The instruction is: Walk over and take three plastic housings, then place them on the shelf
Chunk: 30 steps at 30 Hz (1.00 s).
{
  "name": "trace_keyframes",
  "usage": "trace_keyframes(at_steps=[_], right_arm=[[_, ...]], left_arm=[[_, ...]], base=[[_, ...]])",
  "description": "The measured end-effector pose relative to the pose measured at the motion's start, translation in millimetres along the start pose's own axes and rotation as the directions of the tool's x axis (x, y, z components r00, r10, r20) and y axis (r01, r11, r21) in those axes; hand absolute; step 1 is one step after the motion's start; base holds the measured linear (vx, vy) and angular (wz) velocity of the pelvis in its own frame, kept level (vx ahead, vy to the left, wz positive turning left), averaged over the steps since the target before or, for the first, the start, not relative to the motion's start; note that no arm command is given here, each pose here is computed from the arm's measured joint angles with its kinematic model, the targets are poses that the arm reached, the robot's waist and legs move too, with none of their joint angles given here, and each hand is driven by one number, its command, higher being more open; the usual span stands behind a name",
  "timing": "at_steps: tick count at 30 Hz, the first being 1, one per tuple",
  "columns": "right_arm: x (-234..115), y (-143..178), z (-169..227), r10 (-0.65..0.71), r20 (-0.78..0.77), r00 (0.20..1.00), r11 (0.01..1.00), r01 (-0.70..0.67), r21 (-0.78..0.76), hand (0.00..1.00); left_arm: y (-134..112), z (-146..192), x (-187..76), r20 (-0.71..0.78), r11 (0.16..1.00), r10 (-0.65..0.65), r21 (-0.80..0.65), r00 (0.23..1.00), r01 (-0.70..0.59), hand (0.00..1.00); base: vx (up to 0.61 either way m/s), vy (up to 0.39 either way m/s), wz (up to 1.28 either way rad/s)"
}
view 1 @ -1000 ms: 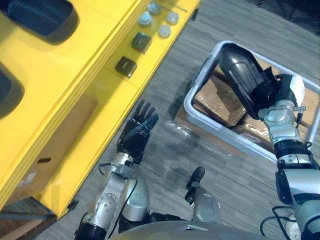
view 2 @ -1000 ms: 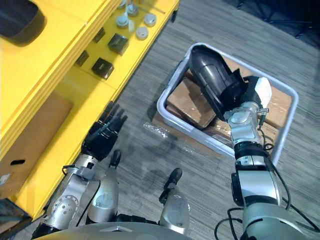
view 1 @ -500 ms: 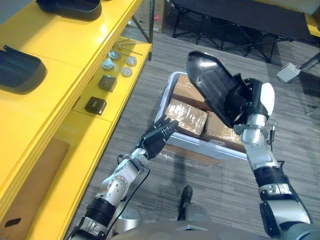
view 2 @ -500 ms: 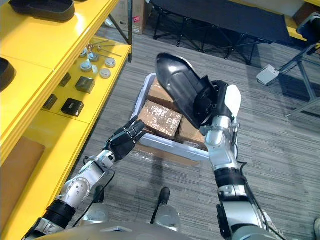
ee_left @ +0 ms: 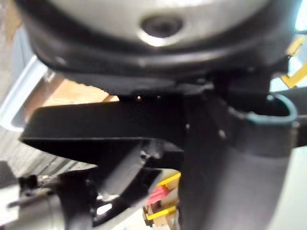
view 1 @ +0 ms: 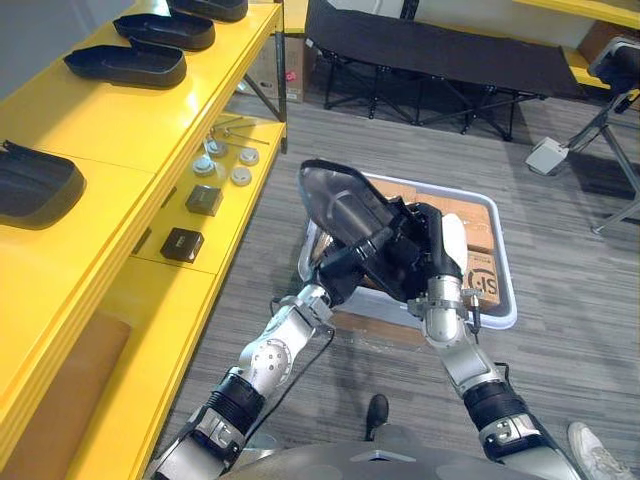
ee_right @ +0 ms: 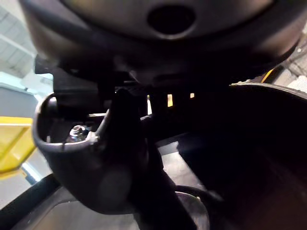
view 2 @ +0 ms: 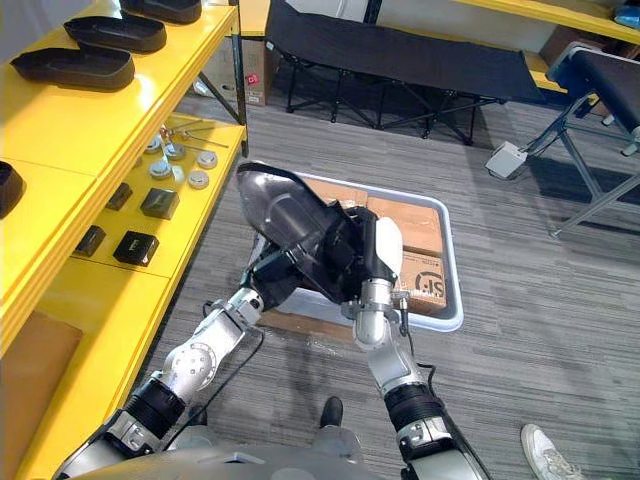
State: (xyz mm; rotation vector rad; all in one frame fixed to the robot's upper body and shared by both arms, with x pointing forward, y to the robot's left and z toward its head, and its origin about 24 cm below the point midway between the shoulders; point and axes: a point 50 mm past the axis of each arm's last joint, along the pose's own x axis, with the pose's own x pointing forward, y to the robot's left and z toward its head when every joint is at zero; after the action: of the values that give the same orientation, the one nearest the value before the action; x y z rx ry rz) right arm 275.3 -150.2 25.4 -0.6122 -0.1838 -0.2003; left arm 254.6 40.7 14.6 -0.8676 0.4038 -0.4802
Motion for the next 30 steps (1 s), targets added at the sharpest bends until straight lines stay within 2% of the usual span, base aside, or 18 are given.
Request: trace_keyframes(at_steps=[5,6,11,16,27,29,30], right_arm=[[-4.5,10.2,2.8,-0.002,-0.018,1.000,0.999,0.003,0.044,0.00],[-5.1,11.5,3.5,-0.001,-0.019,1.000,0.999,0.002,0.052,0.00],[-8.8,19.4,7.7,0.009,-0.023,1.000,0.996,-0.007,0.090,0.00],[-10.6,22.0,9.3,0.005,-0.022,1.000,0.995,-0.003,0.099,0.00],[-11.0,22.2,13.0,-0.019,-0.025,1.000,0.982,0.023,0.190,0.00],[-11.2,21.7,15.7,-0.030,-0.016,0.999,0.969,0.033,0.244,0.00],[-11.2,21.5,16.3,-0.033,-0.012,0.999,0.967,0.035,0.252,0.00]], left_arm=[[1.3,-3.5,0.2,-0.014,0.999,0.032,0.022,0.999,-0.032,1.00],[1.0,-4.6,0.3,-0.020,0.999,0.033,0.044,0.999,-0.033,0.00],[4.8,-17.4,-0.2,-0.068,0.984,0.078,0.164,0.995,-0.066,0.00],[6.7,-16.3,-0.2,-0.017,0.965,0.136,0.229,0.991,-0.128,0.00],[2.1,-13.8,0.1,0.068,0.975,0.141,0.161,0.988,-0.150,0.00],[1.1,-9.0,0.9,0.119,0.985,0.150,0.063,0.981,-0.159,0.00],[1.6,-7.6,0.8,0.127,0.985,0.152,0.061,0.980,-0.161,0.00]], base=[[0.00,0.001,-0.01],[0.00,0.000,0.00],[0.00,0.000,0.00],[-0.03,0.005,-0.03],[-0.01,0.002,-0.01],[0.00,0.000,0.00],[0.00,0.000,0.00]])
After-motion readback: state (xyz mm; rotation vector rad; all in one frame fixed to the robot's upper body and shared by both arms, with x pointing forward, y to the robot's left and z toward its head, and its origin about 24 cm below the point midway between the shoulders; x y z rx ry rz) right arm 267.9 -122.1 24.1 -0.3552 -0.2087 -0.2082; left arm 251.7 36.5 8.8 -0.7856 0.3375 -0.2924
